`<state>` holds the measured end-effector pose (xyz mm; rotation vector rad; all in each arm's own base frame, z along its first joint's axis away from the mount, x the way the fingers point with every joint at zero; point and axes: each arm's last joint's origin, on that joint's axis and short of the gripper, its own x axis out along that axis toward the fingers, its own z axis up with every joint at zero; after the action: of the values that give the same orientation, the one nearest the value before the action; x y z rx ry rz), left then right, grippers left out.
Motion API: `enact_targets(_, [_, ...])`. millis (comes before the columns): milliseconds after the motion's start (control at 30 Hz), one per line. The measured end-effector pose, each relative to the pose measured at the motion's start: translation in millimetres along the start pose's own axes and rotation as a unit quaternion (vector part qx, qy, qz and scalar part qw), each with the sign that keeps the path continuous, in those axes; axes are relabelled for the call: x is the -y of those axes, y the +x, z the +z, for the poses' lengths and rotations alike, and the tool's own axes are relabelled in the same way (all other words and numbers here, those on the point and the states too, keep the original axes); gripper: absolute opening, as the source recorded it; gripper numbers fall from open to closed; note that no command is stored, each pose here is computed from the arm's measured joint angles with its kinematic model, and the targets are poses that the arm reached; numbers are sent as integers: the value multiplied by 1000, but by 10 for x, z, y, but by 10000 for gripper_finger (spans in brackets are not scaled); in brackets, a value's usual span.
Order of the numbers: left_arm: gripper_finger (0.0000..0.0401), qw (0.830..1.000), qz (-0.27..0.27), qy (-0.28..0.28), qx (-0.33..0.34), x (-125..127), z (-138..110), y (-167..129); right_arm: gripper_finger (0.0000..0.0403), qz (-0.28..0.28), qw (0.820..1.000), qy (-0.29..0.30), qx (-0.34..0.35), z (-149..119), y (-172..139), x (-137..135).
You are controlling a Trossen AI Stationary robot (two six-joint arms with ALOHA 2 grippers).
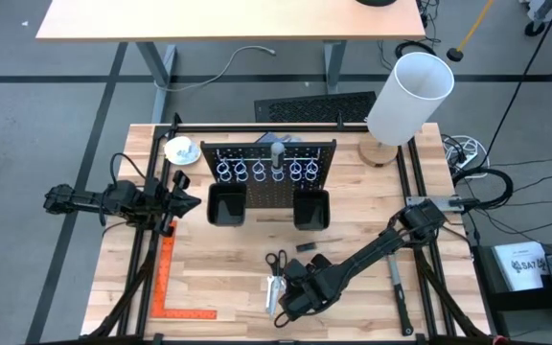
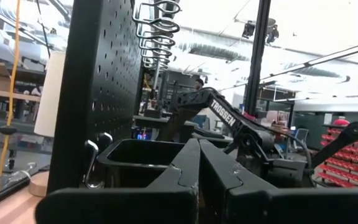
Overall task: Hang tools onto peg board
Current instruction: Hang the red screwdriver on the black peg board
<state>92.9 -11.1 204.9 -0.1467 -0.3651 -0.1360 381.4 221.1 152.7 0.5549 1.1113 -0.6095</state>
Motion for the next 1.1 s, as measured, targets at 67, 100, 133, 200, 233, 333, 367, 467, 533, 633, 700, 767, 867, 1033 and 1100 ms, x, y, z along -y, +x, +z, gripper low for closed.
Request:
enact_targets(67, [7, 1000, 1, 0, 0, -1, 0, 0, 183, -5, 1000, 14, 0, 25, 35, 11])
enact_targets(100, [7, 1000, 1, 0, 0, -1, 0, 0, 181, -7, 1000, 20, -1, 34, 43, 17])
enact_targets(133, [7, 1000, 1, 0, 0, -1, 0, 0, 179, -7, 1000, 24, 0, 46, 57, 19])
enact_targets(200, [7, 1000, 1, 0, 0, -1, 0, 0, 174, -8, 1000, 27, 0, 59, 74, 21])
enact_targets(233, [7, 1000, 1, 0, 0, -1, 0, 0, 171, -10, 1000, 27, -1, 66, 85, 26])
enact_targets(333, [7, 1000, 1, 1, 0, -1, 0, 0, 158, -12, 999, 31, -1, 69, 107, 26])
enact_targets(367, [7, 1000, 1, 1, 0, -1, 0, 0, 151, -12, 999, 32, -1, 68, 107, 26])
enact_targets(467, [7, 1000, 1, 1, 0, 0, 0, 0, 131, -12, 999, 33, -1, 69, 107, 25])
enact_targets(533, [7, 1000, 1, 1, 0, -1, 0, 0, 123, -12, 999, 39, -1, 69, 106, 26])
enact_targets(633, [7, 1000, 1, 1, 0, -1, 0, 0, 123, -12, 999, 41, -2, 69, 105, 25])
enact_targets(700, [7, 1000, 1, 1, 0, -1, 0, 0, 123, -11, 999, 40, -5, 67, 105, 25])
enact_targets(767, [7, 1000, 1, 1, 0, 0, 0, 0, 123, -10, 999, 38, -8, 65, 103, 24])
enact_targets(867, [7, 1000, 1, 1, 0, -1, 0, 0, 123, -5, 999, 34, -19, 64, 98, 20])
enact_targets(1033, [7, 1000, 1, 0, 0, -1, 0, 0, 123, 19, 999, 41, -27, 28, 42, -31])
enact_targets(1100, [7, 1000, 1, 0, 0, -1, -1, 0, 123, 22, 999, 36, -26, 21, 6, -53])
